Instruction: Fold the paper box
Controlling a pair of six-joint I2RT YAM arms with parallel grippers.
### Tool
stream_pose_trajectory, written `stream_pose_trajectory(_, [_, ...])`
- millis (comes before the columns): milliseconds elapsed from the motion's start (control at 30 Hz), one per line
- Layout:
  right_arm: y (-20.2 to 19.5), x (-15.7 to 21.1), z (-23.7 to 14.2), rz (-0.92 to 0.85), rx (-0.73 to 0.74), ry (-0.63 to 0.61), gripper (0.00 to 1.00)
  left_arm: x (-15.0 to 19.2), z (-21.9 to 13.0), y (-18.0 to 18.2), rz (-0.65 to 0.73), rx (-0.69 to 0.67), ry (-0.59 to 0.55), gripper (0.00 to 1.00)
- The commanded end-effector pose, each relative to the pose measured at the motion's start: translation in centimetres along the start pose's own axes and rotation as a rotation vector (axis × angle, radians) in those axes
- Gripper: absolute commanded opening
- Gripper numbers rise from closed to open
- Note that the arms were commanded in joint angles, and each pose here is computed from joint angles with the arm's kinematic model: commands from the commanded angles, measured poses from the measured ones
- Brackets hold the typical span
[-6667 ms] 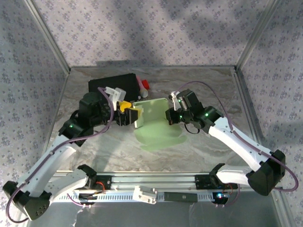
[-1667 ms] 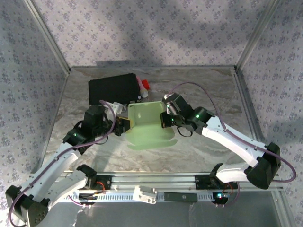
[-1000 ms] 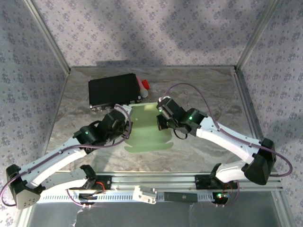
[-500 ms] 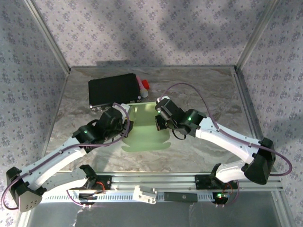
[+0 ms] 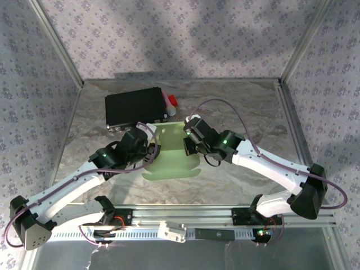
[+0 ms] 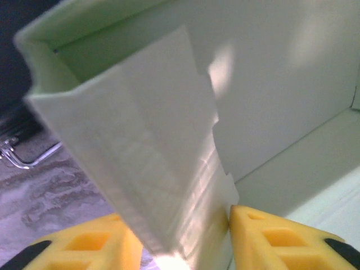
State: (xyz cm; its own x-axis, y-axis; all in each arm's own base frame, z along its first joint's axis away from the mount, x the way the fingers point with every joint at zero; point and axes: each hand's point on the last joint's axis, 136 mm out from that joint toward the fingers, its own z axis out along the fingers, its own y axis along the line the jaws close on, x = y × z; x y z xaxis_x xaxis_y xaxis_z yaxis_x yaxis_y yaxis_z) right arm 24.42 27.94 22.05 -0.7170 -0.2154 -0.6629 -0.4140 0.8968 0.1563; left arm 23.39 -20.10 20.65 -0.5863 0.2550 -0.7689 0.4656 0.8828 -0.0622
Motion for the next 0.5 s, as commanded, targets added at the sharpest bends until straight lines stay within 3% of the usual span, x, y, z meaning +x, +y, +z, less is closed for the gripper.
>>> stream_pose_trajectory(0, [2.79,-1.51,-1.71,-0.014,-0.12,-0.041,0.0,-2.22,-0.2,-0.29,-0.006,0.026,-0.068,0.48])
stream_pose_trajectory(67, [2.85,-1.5,-1.76,-0.015,-0.123,-0.042,0.0,-2.35,-0.1,-0.26,-0.016,0.042,-0.068,0.48])
stream_pose_trajectory(300, [2.89,-1.63,-1.9,-0.011,-0.124,-0.048,0.0,-2.57,0.05,-0.51,-0.031,0.085,-0.064,0.27])
stream_pose_trajectory(467, [2.99,-1.71,-1.8,-0.007,-0.114,-0.05,0.0,-2.51,0.22,-0.77,-0.033,0.097,-0.063,0.23])
